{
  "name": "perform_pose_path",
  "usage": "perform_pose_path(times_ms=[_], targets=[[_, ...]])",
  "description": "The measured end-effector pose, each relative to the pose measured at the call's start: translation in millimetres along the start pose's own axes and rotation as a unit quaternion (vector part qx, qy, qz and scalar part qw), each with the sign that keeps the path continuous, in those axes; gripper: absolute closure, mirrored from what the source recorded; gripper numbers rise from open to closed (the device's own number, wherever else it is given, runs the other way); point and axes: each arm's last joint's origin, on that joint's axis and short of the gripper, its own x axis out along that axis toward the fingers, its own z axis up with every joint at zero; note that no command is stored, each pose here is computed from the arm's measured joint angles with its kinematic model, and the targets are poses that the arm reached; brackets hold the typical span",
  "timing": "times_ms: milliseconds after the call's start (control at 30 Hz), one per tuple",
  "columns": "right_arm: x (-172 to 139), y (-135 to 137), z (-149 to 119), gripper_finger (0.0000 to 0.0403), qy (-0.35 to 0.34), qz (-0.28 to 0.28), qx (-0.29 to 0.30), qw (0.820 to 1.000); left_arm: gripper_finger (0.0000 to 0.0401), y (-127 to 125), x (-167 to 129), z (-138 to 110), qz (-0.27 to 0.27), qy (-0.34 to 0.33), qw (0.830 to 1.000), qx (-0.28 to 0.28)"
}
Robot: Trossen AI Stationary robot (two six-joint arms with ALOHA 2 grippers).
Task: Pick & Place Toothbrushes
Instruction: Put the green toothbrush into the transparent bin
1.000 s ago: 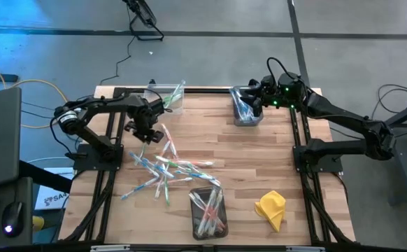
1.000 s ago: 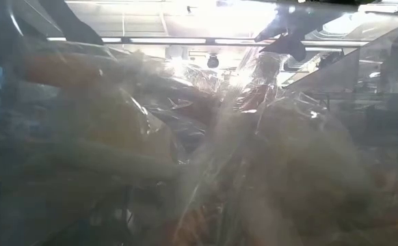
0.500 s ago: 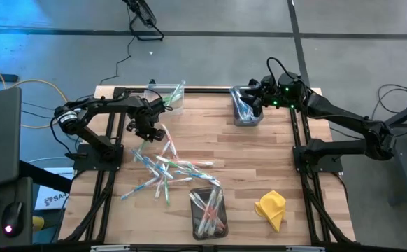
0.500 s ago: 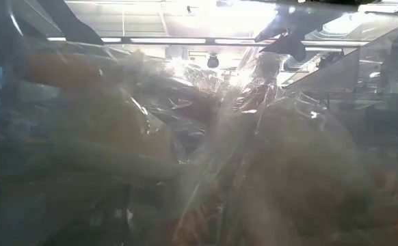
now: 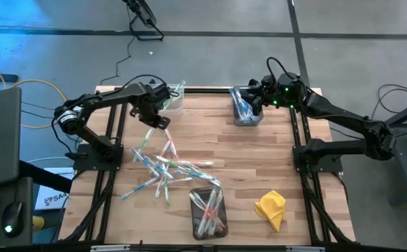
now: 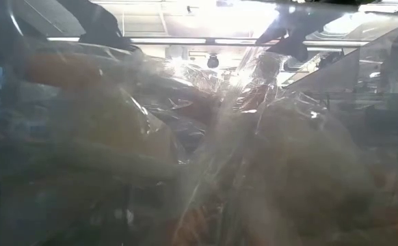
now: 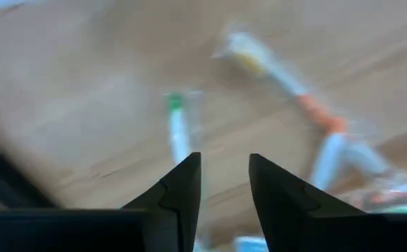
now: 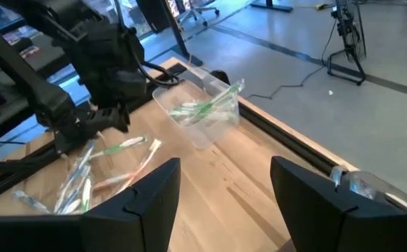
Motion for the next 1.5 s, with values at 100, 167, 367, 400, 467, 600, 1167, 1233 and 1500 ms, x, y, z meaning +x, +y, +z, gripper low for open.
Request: perform_pose_path(times_ms=[100,167,367,400,467,600,1167,1233,1500], targets=[[0,-1,-2,0.0188,0.010,-0.003,0.002,1.000,0.0284,4,2,-5,0.028,0.018,0.999,-0.002],[0,-1,-2,0.0188,0.012,-0.003,0.004,1.000,0.0284,6,8,-8,0.037,0.024,0.999,-0.002],[0,-1,-2,0.0188,0.012,-0.003,0.004,1.000,0.0284,12,31,-15,0.043,0.030,0.999,-0.002],[0,-1,-2,0.0188,0.012,-0.003,0.004,1.000,0.0284,13,35,-16,0.042,0.030,0.999,-0.003],[0,-1,-2,0.0188,0.012,-0.003,0.004,1.000,0.0284,14,41,-19,0.043,0.034,0.998,-0.003],[0,-1,-2,0.0188,0.012,-0.003,0.004,1.000,0.0284,18,52,-23,0.043,0.035,0.998,-0.008],[0,-1,-2,0.0188,0.012,-0.003,0.004,1.000,0.0289,20,71,-30,-0.001,0.035,0.999,-0.011],[0,-1,-2,0.0188,0.012,-0.003,0.004,1.000,0.0302,20,71,-30,-0.001,0.034,0.999,-0.010],[0,-1,-2,0.0188,0.012,-0.003,0.004,1.000,0.0377,17,70,-25,-0.019,0.021,1.000,-0.007]])
